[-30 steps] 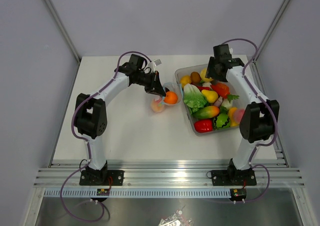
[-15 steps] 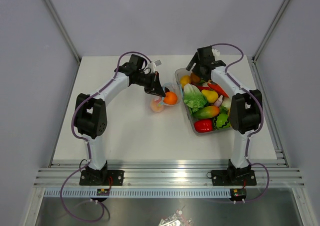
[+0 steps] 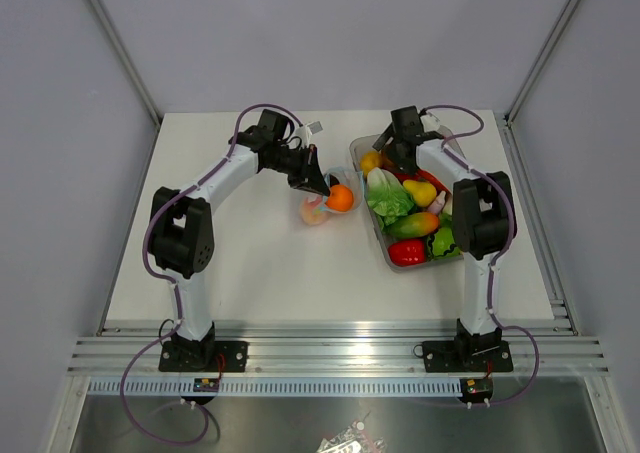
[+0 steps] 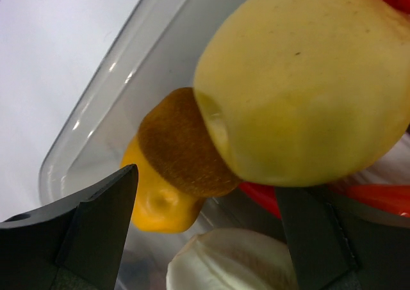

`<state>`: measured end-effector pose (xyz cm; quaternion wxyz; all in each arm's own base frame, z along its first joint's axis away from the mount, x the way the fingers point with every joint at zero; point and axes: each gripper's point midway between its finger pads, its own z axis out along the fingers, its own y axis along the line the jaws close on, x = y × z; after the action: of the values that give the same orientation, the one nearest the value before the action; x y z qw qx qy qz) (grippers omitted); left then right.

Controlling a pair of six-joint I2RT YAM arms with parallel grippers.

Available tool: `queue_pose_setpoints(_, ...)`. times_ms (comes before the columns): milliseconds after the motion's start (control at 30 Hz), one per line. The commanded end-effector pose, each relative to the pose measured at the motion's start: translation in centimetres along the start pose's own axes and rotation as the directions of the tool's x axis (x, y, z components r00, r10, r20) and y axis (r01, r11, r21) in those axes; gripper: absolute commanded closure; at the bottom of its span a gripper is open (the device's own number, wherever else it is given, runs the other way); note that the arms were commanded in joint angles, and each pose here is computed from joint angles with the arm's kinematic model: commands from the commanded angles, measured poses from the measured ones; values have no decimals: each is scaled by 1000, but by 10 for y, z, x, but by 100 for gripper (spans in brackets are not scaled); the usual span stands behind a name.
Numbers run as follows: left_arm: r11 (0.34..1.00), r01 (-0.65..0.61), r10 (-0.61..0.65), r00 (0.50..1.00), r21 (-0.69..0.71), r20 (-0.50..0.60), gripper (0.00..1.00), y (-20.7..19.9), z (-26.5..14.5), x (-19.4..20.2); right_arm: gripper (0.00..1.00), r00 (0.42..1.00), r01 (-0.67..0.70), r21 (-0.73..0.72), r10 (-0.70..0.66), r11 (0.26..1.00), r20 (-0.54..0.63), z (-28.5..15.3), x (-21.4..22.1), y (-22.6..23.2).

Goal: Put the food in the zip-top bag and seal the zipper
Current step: Pick up the fake fruit from the bin.

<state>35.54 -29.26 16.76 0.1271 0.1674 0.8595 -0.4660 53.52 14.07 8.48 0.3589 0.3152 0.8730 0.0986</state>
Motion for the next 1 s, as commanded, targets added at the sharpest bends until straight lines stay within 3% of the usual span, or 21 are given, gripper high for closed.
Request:
queue_pose_setpoints(0,998,-66,66,996,-3,52,100,-12,-15,-16,7,996,-54,21,52,998,72,11,-19,-8)
queue_pose_setpoints(200,998,-60,60,997,-5,51,100,-10,-13,-16,14,996,-44,22,42,999,79,21,-18,-12)
queue_pose_setpoints(333,998,-58,59,997,-8,48,100,-8,-13,-15,37,993,-49,-10,50,999,104,9,-26,-7)
queue_pose_setpoints(567,998,-57,57,997,-5,56,100,-10,-13,-16,57,990,-22,-86,34,996,134,-38,-37,0)
queue_pose_setpoints(733,999,-48,49,997,-12,60,100,-9,-13,-18,59,985,-7,-163,35,987,168,-86,-47,8)
queue_pose_setpoints(967,999,-41,41,997,-4,68,100,-14,-15,-19,59,985,93,-257,-51,962,165,-144,-27,21)
